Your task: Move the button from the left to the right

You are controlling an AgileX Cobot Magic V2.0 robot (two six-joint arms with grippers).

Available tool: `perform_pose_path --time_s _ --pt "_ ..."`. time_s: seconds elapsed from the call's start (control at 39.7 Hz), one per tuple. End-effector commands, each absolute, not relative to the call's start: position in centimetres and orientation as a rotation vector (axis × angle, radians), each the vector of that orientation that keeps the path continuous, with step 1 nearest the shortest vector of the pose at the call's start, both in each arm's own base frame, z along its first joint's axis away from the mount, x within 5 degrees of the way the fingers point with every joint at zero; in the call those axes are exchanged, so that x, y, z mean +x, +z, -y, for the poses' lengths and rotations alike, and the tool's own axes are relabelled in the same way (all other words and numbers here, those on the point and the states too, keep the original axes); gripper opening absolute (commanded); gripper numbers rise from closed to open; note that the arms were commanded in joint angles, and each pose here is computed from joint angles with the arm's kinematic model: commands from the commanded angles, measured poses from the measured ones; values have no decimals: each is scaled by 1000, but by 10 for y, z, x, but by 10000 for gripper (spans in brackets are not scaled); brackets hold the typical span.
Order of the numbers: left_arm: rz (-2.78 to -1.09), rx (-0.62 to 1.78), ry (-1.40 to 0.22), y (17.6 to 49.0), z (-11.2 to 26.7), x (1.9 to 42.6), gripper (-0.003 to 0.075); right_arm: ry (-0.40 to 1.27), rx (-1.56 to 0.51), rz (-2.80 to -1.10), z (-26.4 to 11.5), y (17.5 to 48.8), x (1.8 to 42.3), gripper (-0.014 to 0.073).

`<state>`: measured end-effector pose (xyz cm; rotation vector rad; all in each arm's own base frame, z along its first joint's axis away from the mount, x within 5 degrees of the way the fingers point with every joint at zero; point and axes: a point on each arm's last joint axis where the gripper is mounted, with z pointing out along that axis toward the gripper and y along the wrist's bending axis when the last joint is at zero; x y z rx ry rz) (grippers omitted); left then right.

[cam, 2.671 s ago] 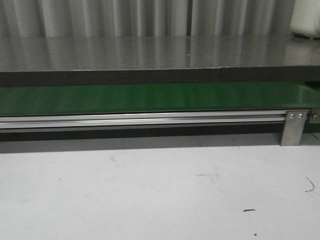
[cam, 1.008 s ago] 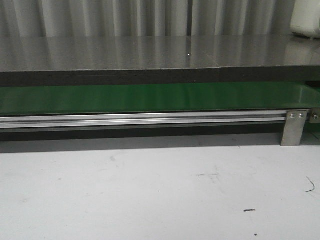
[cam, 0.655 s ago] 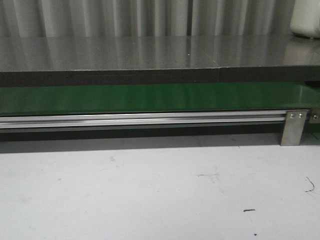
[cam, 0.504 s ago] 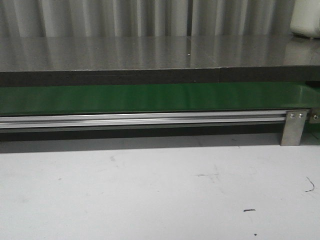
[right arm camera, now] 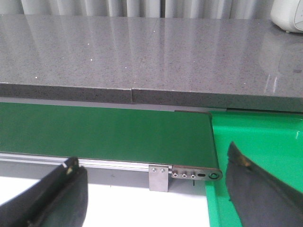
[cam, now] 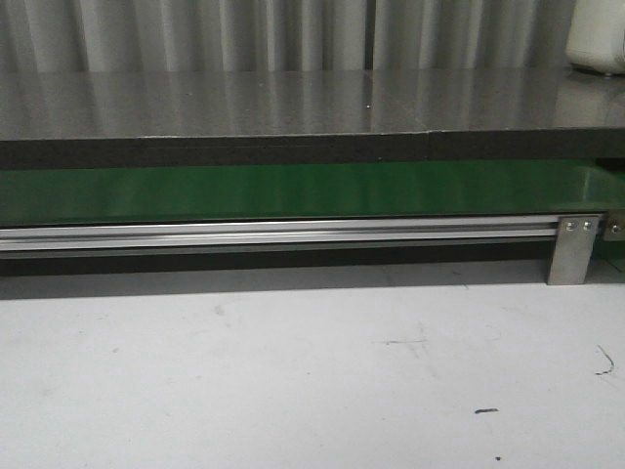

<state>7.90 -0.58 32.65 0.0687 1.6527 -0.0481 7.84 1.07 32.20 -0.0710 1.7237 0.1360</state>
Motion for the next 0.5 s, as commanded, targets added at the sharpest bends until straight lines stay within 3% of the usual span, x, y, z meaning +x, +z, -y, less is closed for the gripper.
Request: perform_pose_path --time_s 0.0,0.3,0.48 --pt "-1564 44 -69 351 7 93 593 138 -64 -1626 -11 340 80 613" --pt "-1686 -12 -123 383 13 183 585 138 -64 -1626 -11 340 80 613" --pt "-1744 -101 -45 401 -8 232 585 138 -64 -1626 -11 340 80 613"
